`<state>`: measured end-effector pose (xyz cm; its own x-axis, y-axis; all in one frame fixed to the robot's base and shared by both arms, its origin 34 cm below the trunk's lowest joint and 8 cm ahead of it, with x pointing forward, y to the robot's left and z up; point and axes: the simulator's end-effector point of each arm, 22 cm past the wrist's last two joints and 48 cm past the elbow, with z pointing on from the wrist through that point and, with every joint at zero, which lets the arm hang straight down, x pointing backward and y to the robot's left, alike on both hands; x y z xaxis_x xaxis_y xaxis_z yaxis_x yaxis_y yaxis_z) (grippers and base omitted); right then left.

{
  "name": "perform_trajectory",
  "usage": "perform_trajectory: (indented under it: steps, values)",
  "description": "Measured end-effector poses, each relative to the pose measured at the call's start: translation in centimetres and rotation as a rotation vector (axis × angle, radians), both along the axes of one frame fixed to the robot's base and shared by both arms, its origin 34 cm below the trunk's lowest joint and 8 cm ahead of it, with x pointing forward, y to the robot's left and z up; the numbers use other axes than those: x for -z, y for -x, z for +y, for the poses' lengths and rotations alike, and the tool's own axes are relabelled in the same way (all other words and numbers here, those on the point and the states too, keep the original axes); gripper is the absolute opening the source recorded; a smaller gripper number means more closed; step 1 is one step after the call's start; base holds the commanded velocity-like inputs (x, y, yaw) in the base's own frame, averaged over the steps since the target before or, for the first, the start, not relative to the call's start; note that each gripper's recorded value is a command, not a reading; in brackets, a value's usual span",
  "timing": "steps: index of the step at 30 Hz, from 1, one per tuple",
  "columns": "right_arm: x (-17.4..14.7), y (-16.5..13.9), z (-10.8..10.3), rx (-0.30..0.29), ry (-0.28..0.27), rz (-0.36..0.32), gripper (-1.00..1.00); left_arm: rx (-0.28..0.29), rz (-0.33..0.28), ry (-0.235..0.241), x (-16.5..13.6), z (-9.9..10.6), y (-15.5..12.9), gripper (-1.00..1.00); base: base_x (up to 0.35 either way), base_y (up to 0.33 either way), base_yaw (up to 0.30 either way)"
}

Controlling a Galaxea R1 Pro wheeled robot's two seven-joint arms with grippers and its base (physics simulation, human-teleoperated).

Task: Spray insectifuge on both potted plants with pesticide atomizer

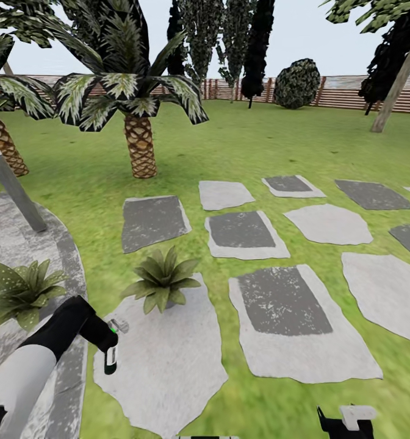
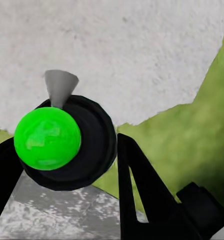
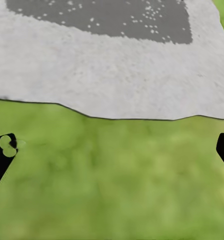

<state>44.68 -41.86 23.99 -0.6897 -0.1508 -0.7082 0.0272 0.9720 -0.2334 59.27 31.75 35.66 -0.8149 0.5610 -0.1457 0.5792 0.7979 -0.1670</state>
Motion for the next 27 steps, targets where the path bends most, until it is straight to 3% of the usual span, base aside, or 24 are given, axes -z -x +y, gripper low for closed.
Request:
perform_trajectory:
  steps: [5, 16, 27]
  values:
    - [-0.1, 0.0, -0.2, -0.003, 0.002, 0.0, 1.0, 0.008, 0.001, 0.002, -0.2, -0.3, -0.2, -1.0, 0.049, 0.032, 0.008]
    - [-0.1, 0.0, -0.3, -0.002, 0.004, 0.001, 1.0, 0.004, 0.001, -0.003, -0.3, 0.1, -0.2, -1.0, 0.159, 0.197, 0.0]
    - [0.0, 0.1, -0.1, -0.004, 0.002, 0.004, 1.0, 0.027, -0.027, 0.034, -1.8, -1.8, -1.6, -1.0, 0.144, 0.003, 0.0]
